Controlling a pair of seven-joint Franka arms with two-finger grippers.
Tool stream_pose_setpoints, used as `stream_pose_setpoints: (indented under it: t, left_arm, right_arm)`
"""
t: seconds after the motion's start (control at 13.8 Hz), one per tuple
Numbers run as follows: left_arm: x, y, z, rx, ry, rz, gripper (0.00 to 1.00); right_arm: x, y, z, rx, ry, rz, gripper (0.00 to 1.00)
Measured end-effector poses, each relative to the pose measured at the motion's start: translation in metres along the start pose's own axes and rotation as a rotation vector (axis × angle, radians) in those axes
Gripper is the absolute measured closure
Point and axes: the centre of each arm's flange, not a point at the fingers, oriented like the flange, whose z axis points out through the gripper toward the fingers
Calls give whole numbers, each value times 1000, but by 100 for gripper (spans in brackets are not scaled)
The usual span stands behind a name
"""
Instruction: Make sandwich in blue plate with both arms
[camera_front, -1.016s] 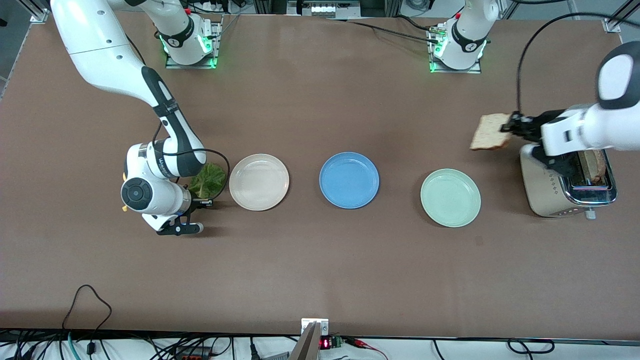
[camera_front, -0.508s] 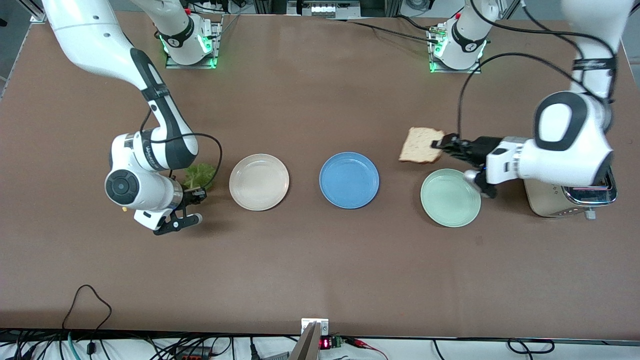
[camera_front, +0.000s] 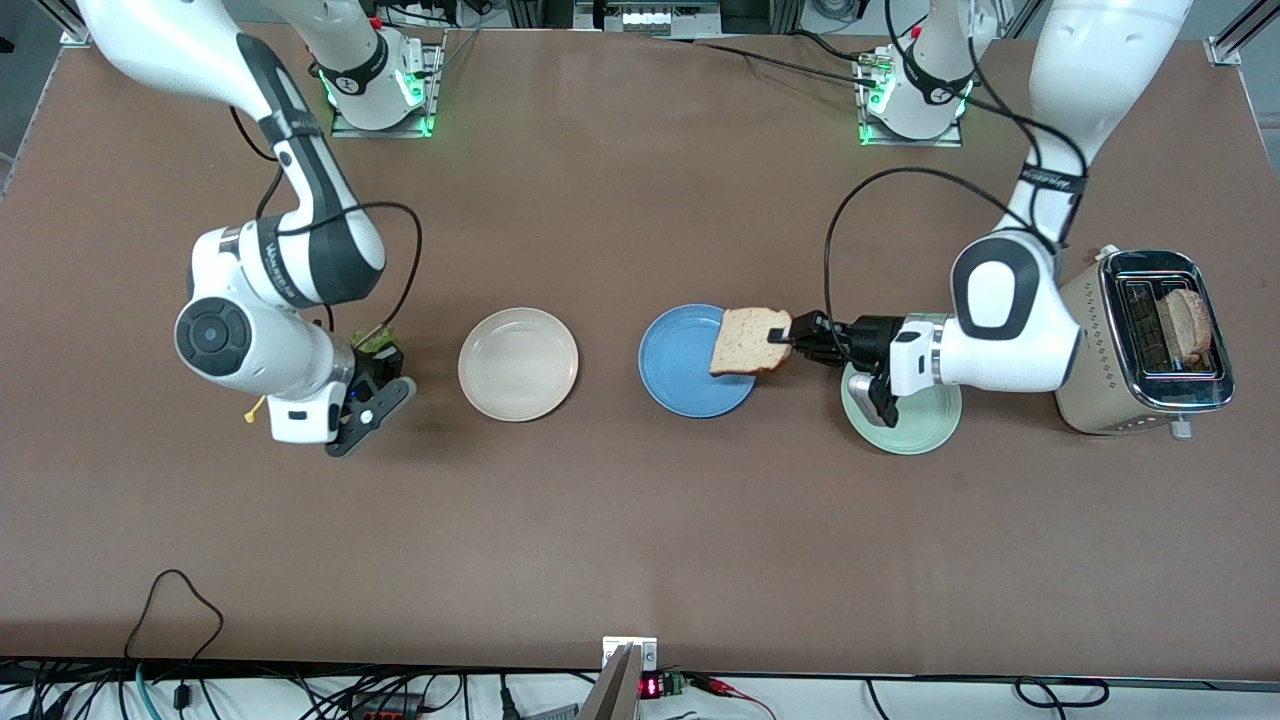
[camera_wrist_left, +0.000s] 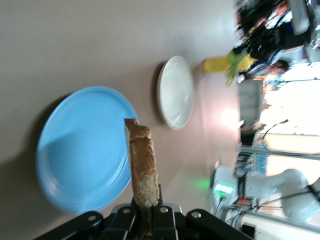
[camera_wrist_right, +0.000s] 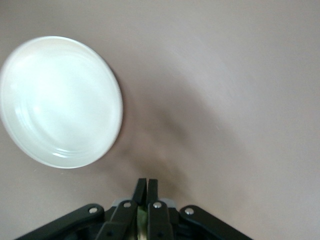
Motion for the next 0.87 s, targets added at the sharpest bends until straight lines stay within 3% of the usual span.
stream_pose_setpoints:
  t: [0.15, 0.51, 0.87]
  left_arm:
    - [-14, -20, 32, -36, 62, 11, 92]
    - [-29, -48, 61, -71, 97, 23, 92]
    - [-38, -64, 78, -96, 97, 9, 92]
  right_arm:
    - [15, -19, -14, -5, 26, -79, 96]
    - [49, -59, -42, -10, 92, -179, 96]
    - [87, -115, -48, -11, 118, -281, 96]
